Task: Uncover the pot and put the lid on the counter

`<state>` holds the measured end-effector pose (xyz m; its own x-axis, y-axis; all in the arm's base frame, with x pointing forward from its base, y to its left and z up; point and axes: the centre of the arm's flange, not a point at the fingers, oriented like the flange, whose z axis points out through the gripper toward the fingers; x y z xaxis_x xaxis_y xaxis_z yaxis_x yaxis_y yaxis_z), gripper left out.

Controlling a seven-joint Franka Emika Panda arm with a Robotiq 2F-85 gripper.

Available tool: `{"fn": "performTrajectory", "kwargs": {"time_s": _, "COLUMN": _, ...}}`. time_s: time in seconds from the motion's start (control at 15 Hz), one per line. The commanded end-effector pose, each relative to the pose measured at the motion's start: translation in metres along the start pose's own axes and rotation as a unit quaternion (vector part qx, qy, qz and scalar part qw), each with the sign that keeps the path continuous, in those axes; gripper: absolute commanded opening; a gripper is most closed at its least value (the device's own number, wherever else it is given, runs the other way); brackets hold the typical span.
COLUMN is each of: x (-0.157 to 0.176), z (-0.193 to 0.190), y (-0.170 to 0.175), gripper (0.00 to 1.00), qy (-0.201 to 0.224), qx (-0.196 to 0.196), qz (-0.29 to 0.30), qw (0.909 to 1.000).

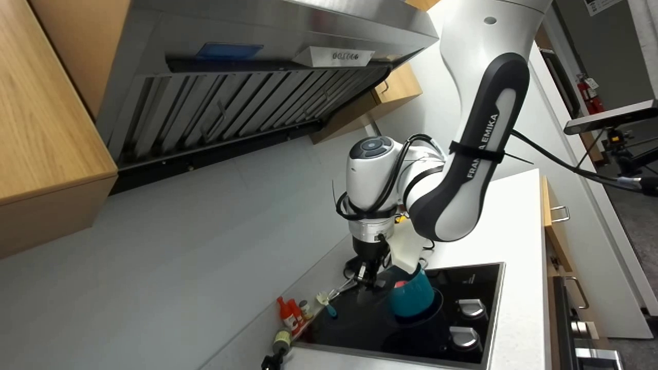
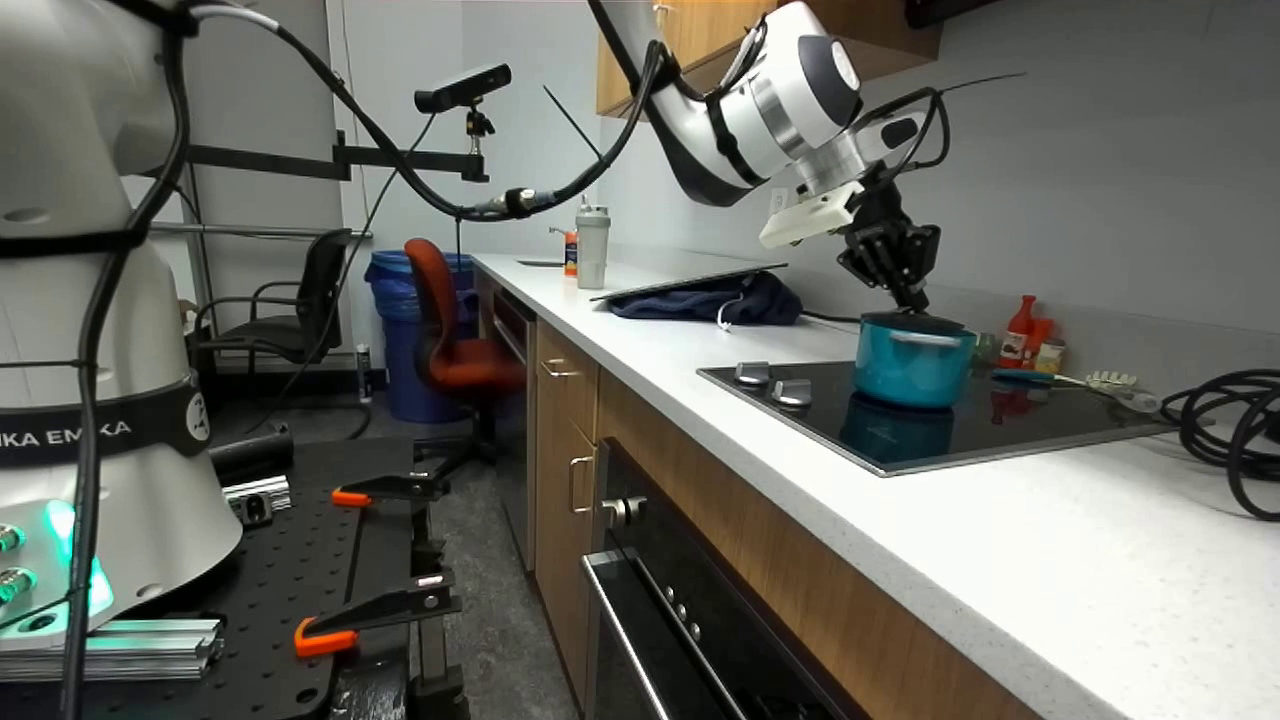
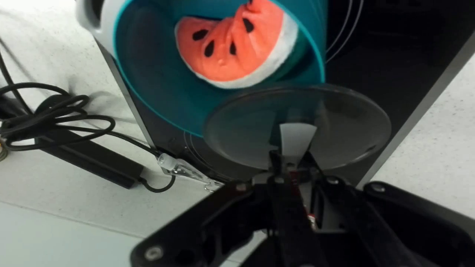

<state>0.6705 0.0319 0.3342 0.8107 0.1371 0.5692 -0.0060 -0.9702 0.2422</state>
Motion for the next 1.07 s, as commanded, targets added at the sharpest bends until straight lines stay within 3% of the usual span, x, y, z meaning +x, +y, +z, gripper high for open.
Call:
{"fn": "performTrajectory", "kwargs": {"time_s": 0.0, "x": -0.008, "z": -0.005, "y": -0.036, "gripper": 0.03, "qy": 0.014, "qx": 0.013, "qz": -0.035, "qw": 0.9992}}
{"fn": "performTrajectory", "kwargs": {"time_s": 0.53, "x": -0.011, "z": -0.027, "y": -0.094, "gripper": 0.03, "qy": 0.030, "qx": 0.046, "qz": -0.086, "qw": 0.9948}}
{"fn": "performTrajectory", "kwargs": {"time_s": 1.0, "x": -0.031, "z": -0.057, "y": -0.167, "gripper": 0.03, "qy": 0.041, "qx": 0.115, "qz": -0.127, "qw": 0.9844}}
